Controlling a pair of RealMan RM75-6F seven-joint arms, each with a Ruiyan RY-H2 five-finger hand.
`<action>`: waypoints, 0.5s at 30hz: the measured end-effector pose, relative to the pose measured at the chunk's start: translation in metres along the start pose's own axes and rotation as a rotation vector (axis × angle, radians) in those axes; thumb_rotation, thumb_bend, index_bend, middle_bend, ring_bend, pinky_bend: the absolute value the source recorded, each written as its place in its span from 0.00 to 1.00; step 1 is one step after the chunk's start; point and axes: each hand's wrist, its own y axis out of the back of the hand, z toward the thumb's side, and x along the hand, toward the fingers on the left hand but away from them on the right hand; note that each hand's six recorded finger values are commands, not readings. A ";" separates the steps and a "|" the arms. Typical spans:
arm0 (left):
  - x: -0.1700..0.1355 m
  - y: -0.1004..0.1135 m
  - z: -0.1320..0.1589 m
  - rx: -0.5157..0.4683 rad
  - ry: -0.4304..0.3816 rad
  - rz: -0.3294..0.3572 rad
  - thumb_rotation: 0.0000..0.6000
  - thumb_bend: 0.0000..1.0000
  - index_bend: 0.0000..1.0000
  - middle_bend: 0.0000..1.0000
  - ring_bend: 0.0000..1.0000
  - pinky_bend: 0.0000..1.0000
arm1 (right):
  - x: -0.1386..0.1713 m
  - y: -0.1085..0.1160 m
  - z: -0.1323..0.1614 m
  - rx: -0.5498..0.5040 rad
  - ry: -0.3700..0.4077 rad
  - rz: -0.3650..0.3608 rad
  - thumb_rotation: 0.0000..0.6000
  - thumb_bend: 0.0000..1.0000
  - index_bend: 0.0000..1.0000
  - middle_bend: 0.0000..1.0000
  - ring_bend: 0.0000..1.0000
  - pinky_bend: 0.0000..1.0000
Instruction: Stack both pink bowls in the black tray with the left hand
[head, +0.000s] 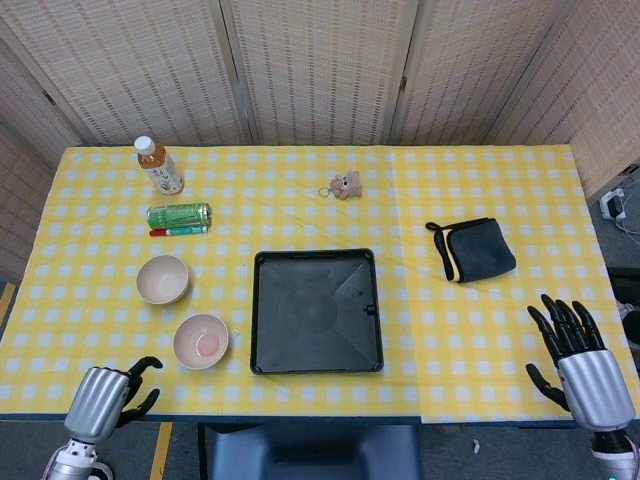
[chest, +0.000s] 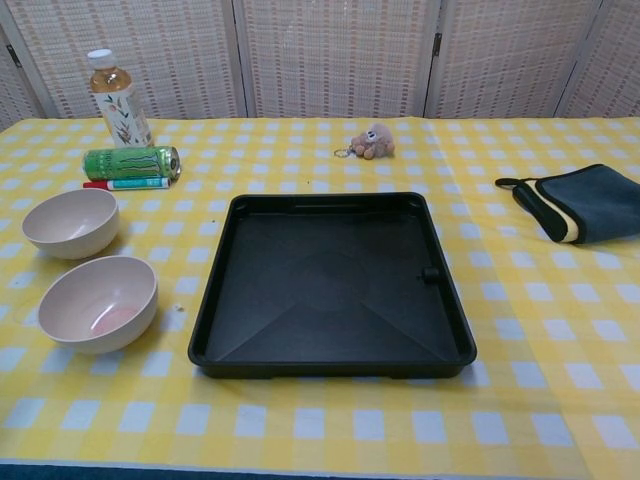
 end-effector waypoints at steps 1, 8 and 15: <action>0.001 -0.002 0.002 0.001 -0.002 -0.004 1.00 0.32 0.48 1.00 1.00 1.00 | -0.001 -0.001 0.000 0.000 -0.001 0.004 1.00 0.31 0.00 0.00 0.00 0.00; 0.013 -0.026 0.014 0.018 -0.020 -0.081 1.00 0.30 0.54 1.00 1.00 1.00 | -0.002 -0.002 0.001 -0.003 0.003 0.015 1.00 0.31 0.00 0.00 0.00 0.00; 0.032 -0.042 0.023 0.030 -0.021 -0.092 1.00 0.31 0.54 1.00 1.00 1.00 | -0.005 -0.004 0.001 -0.011 0.013 0.015 1.00 0.32 0.00 0.00 0.00 0.00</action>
